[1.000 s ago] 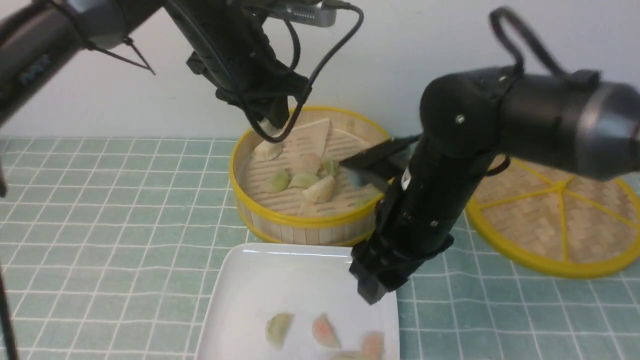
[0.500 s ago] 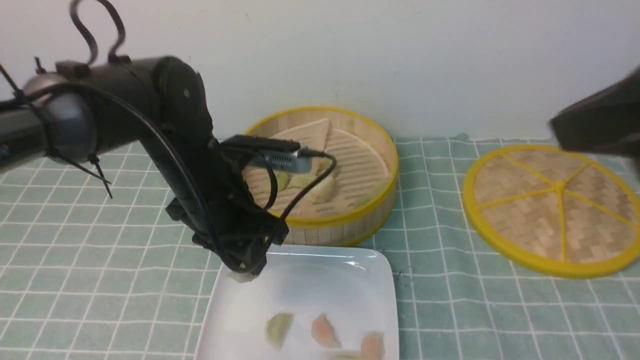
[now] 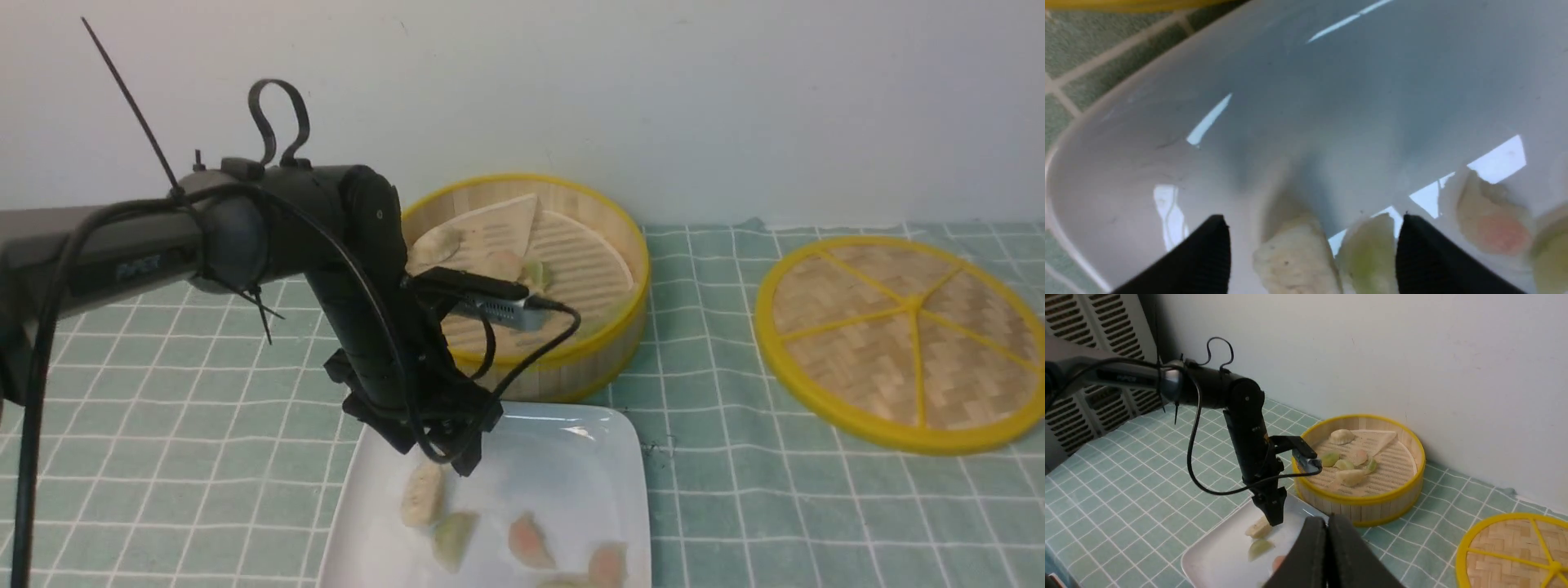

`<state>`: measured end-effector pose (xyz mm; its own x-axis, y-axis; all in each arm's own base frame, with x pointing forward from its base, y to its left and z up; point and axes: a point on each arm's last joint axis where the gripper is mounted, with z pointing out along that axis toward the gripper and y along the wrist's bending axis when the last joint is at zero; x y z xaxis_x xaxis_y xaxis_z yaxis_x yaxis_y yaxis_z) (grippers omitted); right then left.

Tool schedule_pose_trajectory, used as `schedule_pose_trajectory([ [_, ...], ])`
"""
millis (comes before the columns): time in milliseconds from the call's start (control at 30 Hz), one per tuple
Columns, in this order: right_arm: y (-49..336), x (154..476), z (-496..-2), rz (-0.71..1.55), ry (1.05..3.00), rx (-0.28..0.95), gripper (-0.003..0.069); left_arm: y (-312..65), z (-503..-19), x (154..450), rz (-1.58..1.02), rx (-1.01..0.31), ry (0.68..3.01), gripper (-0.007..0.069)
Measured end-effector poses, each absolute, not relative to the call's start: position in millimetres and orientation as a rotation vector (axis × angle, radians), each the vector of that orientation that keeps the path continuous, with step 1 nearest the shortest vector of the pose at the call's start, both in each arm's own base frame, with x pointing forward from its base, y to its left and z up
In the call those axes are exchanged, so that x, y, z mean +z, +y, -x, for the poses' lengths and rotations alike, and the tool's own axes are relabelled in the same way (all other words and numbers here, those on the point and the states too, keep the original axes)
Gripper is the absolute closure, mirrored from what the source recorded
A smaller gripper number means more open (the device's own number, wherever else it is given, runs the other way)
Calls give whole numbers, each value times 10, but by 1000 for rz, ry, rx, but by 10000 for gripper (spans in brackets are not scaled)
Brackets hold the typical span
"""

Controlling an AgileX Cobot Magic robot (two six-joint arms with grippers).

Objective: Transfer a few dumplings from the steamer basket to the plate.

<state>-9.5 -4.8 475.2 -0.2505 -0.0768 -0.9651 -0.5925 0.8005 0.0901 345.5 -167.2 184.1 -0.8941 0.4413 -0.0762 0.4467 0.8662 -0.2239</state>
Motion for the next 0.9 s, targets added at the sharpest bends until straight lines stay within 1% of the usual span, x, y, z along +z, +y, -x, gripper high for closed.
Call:
schedule_pose_trajectory([
  [33, -70, 4664, 125, 513, 1756, 551, 673, -1671, -3447, 1977, -715, -374, 3008, 233],
  [67, -74, 4653, 130, 497, 1748, 547, 673, -1670, -3444, 2024, -712, -377, 2999, 259],
  [133, -107, 4534, 173, 448, 1666, 589, 673, -1640, -3367, 2324, -713, -388, 2941, 439],
  [167, -110, 4473, 175, 426, 1629, 609, 673, -1618, -3313, 2496, -713, -394, 2899, 514],
  [200, -108, 4406, 168, 405, 1593, 625, 673, -1591, -3244, 2684, -712, -401, 2849, 564],
  [267, -88, 4265, 131, 375, 1530, 643, 673, -1530, -3087, 3050, -702, -419, 2744, 608],
  [300, -82, 4181, 113, 355, 1470, 651, 673, -1468, -2922, 3323, -697, -436, 2658, 624],
  [333, -82, 4138, 105, 345, 1434, 653, 673, -1416, -2786, 3509, -688, -449, 2595, 628],
  [367, -82, 4100, 99, 337, 1398, 652, 673, -1382, -2696, 3611, -681, -458, 2557, 631],
  [400, -84, 4043, 94, 324, 1339, 654, 673, -1277, -2431, 3838, -661, -476, 2457, 631],
  [467, -90, 3997, 101, 311, 1270, 661, 673, -1159, -2150, 4004, -633, -489, 2351, 631],
  [533, -85, 3954, 96, 302, 1227, 668, 673, -1010, -1807, 4104, -604, -494, 2244, 631],
  [567, -88, 3956, 101, 300, 1215, 669, 673, -994, -1772, 4117, -596, -496, 2224, 631],
  [633, -81, 3933, 93, 294, 1188, 674, 673, -785, -1313, 4120, -548, -498, 2069, 631],
  [767, -77, 3935, 89, 291, 1174, 677, 673, -484, -697, 3952, -443, -502, 1785, 631],
  [833, -78, 3935, 90, 291, 1173, 677, 673, -368, -452, 3822, -401, -514, 1698, 631],
  [900, -78, 3936, 90, 291, 1172, 677, 673, -303, -313, 3706, -372, -530, 1670, 631],
])
